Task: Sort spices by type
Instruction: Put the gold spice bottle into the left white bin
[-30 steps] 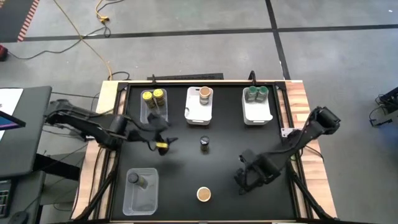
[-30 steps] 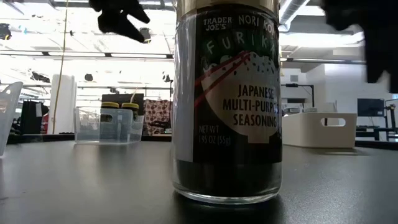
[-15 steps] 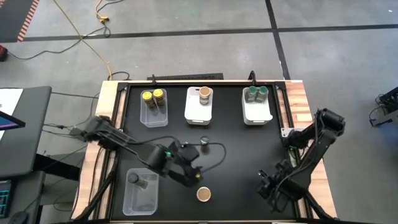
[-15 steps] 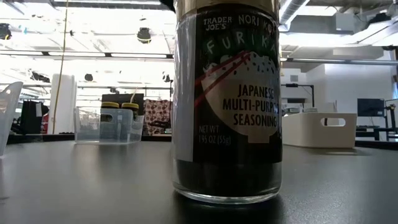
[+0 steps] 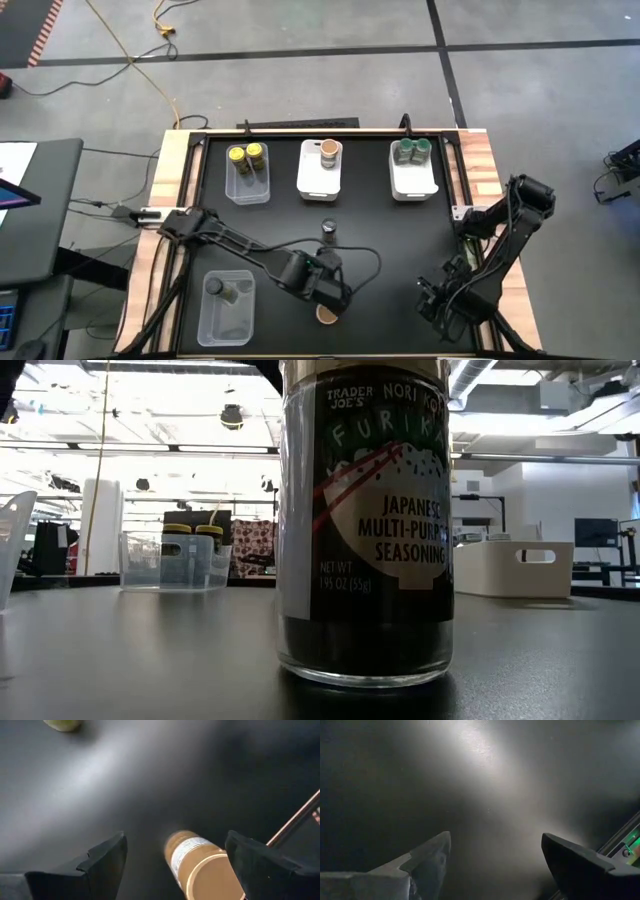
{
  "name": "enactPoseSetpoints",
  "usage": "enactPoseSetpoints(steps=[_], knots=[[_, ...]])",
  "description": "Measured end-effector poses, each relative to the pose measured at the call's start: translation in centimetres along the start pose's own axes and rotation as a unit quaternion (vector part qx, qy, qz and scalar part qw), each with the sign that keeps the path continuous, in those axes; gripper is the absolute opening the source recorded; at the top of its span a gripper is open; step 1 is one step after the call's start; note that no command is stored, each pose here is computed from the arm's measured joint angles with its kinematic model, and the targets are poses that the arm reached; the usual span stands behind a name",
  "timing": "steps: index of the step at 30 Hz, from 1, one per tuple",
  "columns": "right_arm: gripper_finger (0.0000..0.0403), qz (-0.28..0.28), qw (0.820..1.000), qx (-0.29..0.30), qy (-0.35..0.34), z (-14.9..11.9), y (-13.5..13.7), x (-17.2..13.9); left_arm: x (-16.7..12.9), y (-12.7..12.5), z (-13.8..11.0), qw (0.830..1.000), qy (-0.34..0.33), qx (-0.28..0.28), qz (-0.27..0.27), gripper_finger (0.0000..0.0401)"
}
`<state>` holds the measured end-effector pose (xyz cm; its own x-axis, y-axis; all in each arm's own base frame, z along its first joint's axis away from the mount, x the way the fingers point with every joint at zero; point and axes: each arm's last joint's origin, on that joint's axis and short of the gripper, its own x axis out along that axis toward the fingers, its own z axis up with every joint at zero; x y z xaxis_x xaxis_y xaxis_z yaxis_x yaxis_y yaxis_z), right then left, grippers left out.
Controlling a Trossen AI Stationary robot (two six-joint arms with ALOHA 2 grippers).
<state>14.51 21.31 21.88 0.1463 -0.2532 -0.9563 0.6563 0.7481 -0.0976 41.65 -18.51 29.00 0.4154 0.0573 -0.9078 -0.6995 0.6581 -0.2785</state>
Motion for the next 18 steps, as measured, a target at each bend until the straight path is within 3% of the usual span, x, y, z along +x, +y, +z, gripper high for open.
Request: enactPoseSetpoints(steps=[12, 18], knots=[[0.0342, 0.007, 1.000, -0.002, -0.004, 0.0, 0.1, 0.0, 0.8, 0.6, 2.5, 1.000, 0.005, 0.014, -0.011, 0.0320], [0.0342, 0.008, 1.000, -0.002, -0.004, 0.0, 0.1, 0.0, 1.0, 0.3, 4.0, 0.997, -0.077, 0.015, -0.018, 0.0320]])
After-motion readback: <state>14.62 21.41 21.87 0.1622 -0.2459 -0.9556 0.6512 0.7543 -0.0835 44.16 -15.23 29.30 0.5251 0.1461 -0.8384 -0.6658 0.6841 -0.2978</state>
